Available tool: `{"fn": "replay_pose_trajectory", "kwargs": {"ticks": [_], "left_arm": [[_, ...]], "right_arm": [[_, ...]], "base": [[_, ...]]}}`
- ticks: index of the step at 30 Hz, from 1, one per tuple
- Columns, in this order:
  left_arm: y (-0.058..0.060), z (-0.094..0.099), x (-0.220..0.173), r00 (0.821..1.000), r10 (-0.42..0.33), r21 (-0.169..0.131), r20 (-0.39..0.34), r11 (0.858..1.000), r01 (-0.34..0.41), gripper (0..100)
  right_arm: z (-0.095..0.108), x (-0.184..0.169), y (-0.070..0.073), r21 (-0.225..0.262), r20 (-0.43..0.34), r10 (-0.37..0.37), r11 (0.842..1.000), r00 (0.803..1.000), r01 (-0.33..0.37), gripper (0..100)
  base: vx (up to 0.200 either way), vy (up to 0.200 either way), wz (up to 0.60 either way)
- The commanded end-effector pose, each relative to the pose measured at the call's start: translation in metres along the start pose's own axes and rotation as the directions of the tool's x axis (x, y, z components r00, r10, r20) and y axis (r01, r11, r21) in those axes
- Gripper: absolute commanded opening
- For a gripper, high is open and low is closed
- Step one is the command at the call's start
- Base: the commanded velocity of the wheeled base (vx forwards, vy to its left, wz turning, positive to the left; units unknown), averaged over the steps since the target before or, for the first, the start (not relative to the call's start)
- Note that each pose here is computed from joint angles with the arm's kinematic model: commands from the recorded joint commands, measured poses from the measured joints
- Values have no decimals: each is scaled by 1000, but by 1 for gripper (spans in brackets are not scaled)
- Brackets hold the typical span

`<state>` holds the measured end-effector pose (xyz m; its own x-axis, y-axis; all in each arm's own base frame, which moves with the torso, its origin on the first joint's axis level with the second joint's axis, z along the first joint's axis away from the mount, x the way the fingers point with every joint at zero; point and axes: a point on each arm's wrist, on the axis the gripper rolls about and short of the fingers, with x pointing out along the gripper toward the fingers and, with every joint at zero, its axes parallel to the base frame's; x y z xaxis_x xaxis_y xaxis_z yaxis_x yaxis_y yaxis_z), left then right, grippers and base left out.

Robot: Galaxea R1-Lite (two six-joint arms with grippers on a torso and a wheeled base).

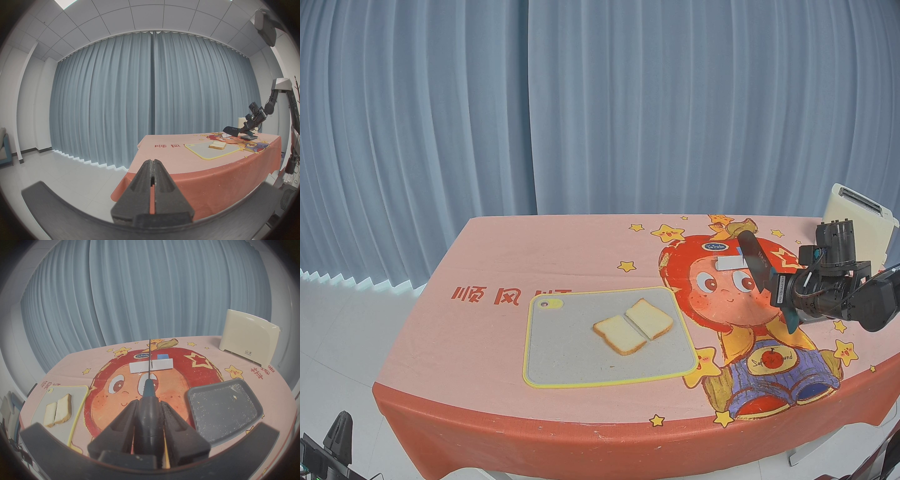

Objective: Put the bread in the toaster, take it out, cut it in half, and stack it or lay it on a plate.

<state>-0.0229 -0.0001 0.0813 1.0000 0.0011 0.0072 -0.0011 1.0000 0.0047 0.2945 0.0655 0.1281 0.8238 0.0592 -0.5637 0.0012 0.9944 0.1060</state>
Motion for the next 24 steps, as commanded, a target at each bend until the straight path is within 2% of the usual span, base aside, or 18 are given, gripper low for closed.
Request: {"fn": "replay_pose_trajectory", "kwargs": {"ticks": [1,24], "left_arm": [[0,-5,0,1000,0,0,-1,1000,0,0],[0,-5,0,1000,0,-2,-1,1000,0,0]], "right_arm": [[-2,3,0,-1,-8,-3,1000,1000,3,0],[-3,9,0,3,-22,-7,1000,1000,7,0]], "base": [[0,0,0],[0,0,0]]}}
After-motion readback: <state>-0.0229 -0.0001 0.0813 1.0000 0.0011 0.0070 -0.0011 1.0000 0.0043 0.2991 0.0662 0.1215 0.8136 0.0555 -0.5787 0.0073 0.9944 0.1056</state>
